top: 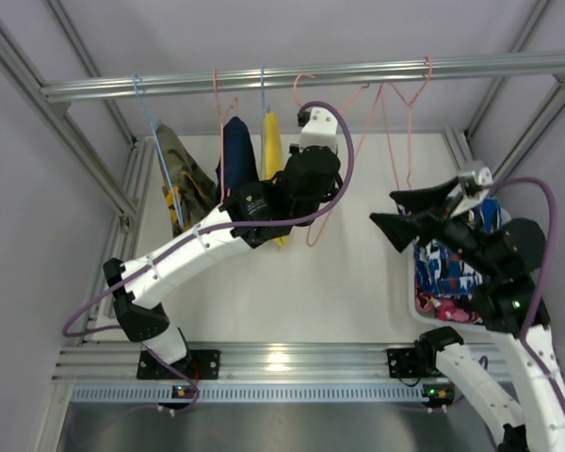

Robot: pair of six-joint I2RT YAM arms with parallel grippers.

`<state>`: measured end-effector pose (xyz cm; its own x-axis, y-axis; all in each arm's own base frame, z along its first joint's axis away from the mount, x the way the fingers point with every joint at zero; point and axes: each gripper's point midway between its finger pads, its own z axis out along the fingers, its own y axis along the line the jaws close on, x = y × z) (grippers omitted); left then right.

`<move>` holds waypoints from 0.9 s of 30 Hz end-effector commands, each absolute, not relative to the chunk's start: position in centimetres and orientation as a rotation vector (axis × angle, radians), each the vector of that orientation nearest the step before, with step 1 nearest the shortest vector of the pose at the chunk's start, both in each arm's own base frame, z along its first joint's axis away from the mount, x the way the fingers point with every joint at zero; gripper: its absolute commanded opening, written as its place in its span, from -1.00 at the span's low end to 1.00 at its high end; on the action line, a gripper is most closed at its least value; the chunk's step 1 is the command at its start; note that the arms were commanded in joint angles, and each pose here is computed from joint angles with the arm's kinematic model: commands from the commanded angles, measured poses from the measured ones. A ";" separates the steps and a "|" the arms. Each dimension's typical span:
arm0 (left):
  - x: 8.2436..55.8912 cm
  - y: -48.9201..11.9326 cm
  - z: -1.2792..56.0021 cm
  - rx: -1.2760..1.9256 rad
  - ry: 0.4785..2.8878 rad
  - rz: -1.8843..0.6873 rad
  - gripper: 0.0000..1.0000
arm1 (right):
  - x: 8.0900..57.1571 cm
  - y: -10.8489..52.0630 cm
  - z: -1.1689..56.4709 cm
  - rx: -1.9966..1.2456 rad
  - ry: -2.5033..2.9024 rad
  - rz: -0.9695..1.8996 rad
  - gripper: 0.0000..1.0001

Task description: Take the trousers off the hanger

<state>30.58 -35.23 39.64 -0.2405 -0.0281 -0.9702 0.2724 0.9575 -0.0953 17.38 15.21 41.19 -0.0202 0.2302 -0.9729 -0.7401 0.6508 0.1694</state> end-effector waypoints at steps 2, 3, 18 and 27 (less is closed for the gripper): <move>29.2 -34.3 43.7 0.083 1.744 -0.444 -1.00 | 17.8 19.4 44.9 -0.479 1.261 1.178 0.45; 29.1 -34.4 44.0 0.081 1.740 -0.454 -1.00 | 17.2 20.2 45.5 -0.511 1.225 1.209 0.41; 28.6 -35.4 43.8 0.096 1.757 -0.521 -1.00 | 19.3 25.5 43.1 -0.553 1.272 1.198 0.14; 28.4 -35.9 43.7 0.102 1.769 -0.544 -1.00 | 20.4 26.8 41.5 -0.560 1.301 1.169 0.09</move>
